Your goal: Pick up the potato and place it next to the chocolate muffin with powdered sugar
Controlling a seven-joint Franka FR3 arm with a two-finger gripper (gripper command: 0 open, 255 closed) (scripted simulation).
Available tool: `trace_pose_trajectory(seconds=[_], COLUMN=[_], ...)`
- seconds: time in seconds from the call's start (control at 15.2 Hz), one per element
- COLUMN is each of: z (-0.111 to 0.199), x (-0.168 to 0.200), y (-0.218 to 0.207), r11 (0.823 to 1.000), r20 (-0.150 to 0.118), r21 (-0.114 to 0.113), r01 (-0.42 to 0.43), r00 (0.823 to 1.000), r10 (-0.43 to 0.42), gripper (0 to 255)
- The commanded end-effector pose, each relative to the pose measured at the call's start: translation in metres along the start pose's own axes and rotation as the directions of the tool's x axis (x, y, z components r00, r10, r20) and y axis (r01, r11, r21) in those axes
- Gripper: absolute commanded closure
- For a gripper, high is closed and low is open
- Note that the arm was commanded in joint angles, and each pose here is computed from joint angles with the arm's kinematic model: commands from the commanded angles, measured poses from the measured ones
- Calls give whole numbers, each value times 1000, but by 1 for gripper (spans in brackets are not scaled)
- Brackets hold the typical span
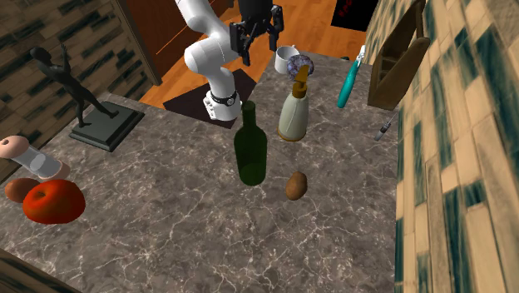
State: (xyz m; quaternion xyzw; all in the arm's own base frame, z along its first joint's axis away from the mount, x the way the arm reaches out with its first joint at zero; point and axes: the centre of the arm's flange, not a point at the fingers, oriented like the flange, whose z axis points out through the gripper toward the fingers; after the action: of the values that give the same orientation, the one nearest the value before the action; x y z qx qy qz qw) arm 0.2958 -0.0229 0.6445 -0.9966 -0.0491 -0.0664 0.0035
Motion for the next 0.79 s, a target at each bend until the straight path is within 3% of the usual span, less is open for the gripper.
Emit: trace_pose_trajectory(seconds=[0.0,0.33,0.73], z=[0,55,119], x=[0,32,73], y=[0,-6,-5], r11=[1000,988,940], r20=[0,-32,-71], r21=[0,-13,-21], r01=[0,-157,-339], r00=[1000,987,939], r10=[0,156,337], gripper=[0,0,0])
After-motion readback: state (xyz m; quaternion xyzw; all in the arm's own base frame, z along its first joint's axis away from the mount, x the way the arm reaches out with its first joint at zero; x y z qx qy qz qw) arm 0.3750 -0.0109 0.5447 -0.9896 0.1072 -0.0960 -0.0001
